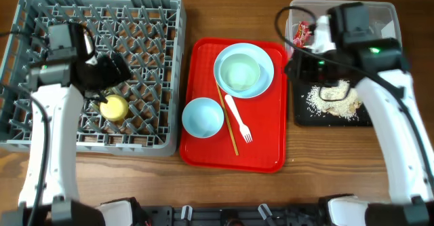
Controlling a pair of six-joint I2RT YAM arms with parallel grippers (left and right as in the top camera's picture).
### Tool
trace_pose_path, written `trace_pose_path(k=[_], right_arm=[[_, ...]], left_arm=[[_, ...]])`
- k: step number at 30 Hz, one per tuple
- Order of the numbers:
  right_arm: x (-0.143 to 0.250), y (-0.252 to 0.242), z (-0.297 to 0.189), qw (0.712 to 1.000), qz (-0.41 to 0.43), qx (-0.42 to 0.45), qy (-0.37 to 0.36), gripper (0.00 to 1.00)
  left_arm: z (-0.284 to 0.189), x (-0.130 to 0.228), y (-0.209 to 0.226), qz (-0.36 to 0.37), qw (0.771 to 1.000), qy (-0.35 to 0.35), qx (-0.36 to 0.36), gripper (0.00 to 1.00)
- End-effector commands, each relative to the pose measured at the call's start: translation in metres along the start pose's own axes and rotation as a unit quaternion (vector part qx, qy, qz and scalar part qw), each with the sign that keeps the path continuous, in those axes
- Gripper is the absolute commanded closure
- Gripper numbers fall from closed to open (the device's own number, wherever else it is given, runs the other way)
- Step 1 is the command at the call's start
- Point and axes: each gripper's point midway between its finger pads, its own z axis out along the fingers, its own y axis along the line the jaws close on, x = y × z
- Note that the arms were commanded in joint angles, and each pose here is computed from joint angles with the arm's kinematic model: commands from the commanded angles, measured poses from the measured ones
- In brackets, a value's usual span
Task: Sort waste into correct bins and load items into the dishwasher rack
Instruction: 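Reach the left gripper to the tray and grasp the light-blue bowl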
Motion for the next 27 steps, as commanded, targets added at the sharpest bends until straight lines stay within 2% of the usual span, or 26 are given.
trace_pose_path(k=[1,2,3,6,11,15,18,21,27], right_arm=[[-0.015,-0.01,-0.047,0.997,0.008,-0.003,-0.075,0.12],[-0.017,-0.013,-0.051,0.996,0.011,-0.002,-0.083,0.05],[-0.018,-0.016,-0.055,0.996,0.013,-0.001,-0.09,0.04],[-0.019,-0.025,-0.057,0.995,0.018,0.009,-0.093,0.04],[-0.015,-0.052,-0.059,0.989,0.084,0.073,-0.094,0.04],[-0.015,-0.055,-0.059,0.988,0.088,0.08,-0.095,0.04],[-0.014,-0.055,-0.059,0.988,0.088,0.081,-0.094,0.05],[-0.014,-0.055,-0.059,0.988,0.088,0.081,-0.093,0.1],[-0.012,-0.056,-0.058,0.989,0.089,0.082,-0.089,0.12]], left_arm=[[-0.02,0.012,-0.057,0.039,0.993,0.008,0.109,0.0],[-0.019,0.018,-0.065,0.054,0.992,0.011,0.111,0.0],[-0.018,0.024,-0.073,0.069,0.991,0.016,0.111,0.0],[-0.014,0.043,-0.1,0.119,0.986,0.028,0.117,0.0],[-0.007,0.083,-0.143,0.192,0.97,0.062,0.139,0.0],[0.001,0.118,-0.168,0.242,0.955,0.093,0.147,0.0],[0.012,0.137,-0.18,0.271,0.947,0.108,0.137,0.08],[0.03,0.158,-0.186,0.301,0.938,0.126,0.114,0.11],[0.067,0.202,-0.19,0.337,0.92,0.185,0.078,0.18]])
